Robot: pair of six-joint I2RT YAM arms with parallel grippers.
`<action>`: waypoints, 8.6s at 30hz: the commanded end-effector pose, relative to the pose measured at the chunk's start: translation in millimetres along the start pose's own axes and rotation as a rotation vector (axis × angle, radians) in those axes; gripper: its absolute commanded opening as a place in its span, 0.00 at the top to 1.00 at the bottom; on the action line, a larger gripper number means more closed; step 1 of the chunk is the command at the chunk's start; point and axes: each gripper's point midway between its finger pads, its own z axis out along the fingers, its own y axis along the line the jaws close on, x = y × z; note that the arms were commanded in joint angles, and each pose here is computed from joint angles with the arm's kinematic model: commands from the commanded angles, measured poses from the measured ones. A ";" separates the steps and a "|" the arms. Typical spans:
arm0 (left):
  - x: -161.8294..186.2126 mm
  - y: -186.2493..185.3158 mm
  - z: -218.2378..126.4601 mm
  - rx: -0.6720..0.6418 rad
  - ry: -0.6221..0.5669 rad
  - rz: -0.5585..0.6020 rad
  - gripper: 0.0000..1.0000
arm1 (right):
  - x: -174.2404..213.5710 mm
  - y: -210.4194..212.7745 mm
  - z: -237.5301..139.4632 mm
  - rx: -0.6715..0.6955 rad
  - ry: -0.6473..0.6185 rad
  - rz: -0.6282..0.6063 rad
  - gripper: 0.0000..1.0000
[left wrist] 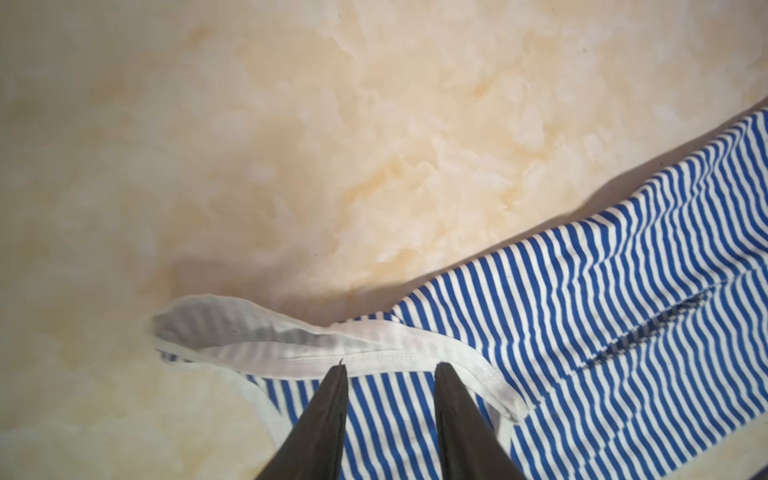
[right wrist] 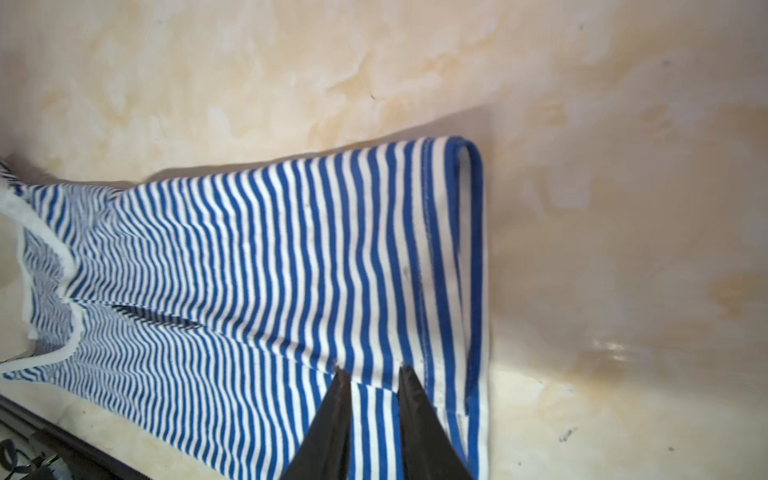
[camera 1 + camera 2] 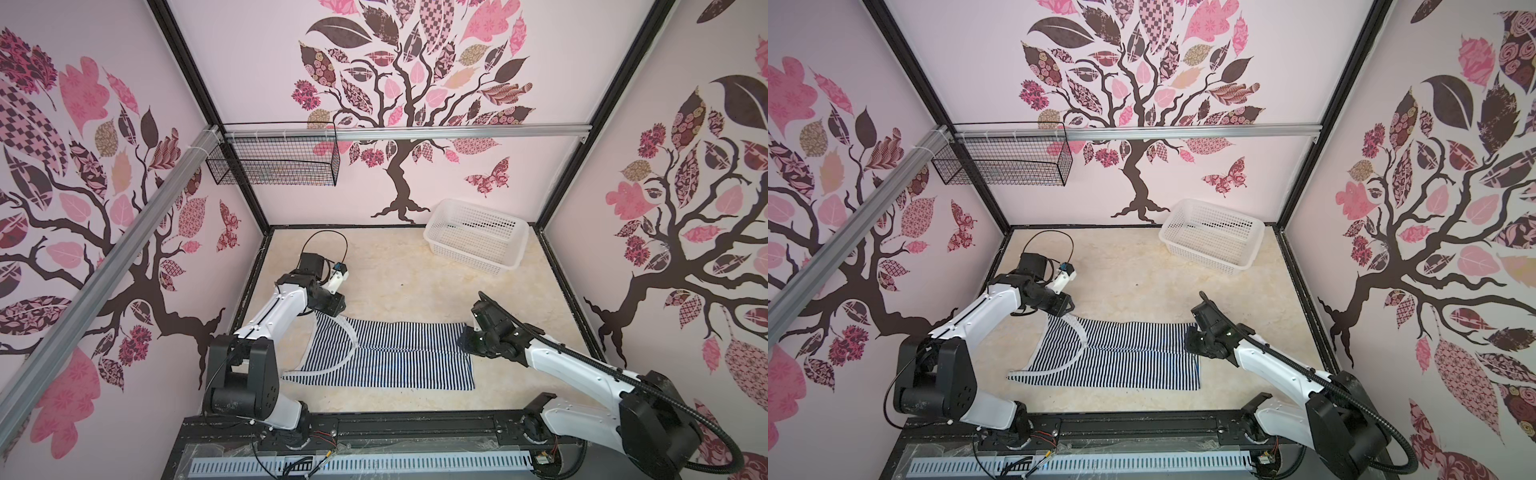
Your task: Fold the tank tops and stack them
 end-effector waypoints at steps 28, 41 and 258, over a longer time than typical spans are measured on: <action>8.0 117.2 31.3 -0.128 0.066 -0.208 0.54 | 34.5 0.4 38.1 0.012 0.103 -0.007 0.78; 14.7 113.1 43.9 -0.073 0.122 -0.213 0.59 | 34.9 -2.3 40.3 0.026 0.104 -0.005 0.79; 47.2 -25.2 29.6 -0.061 0.123 0.137 0.51 | -10.2 26.2 27.8 0.057 0.041 -0.125 0.47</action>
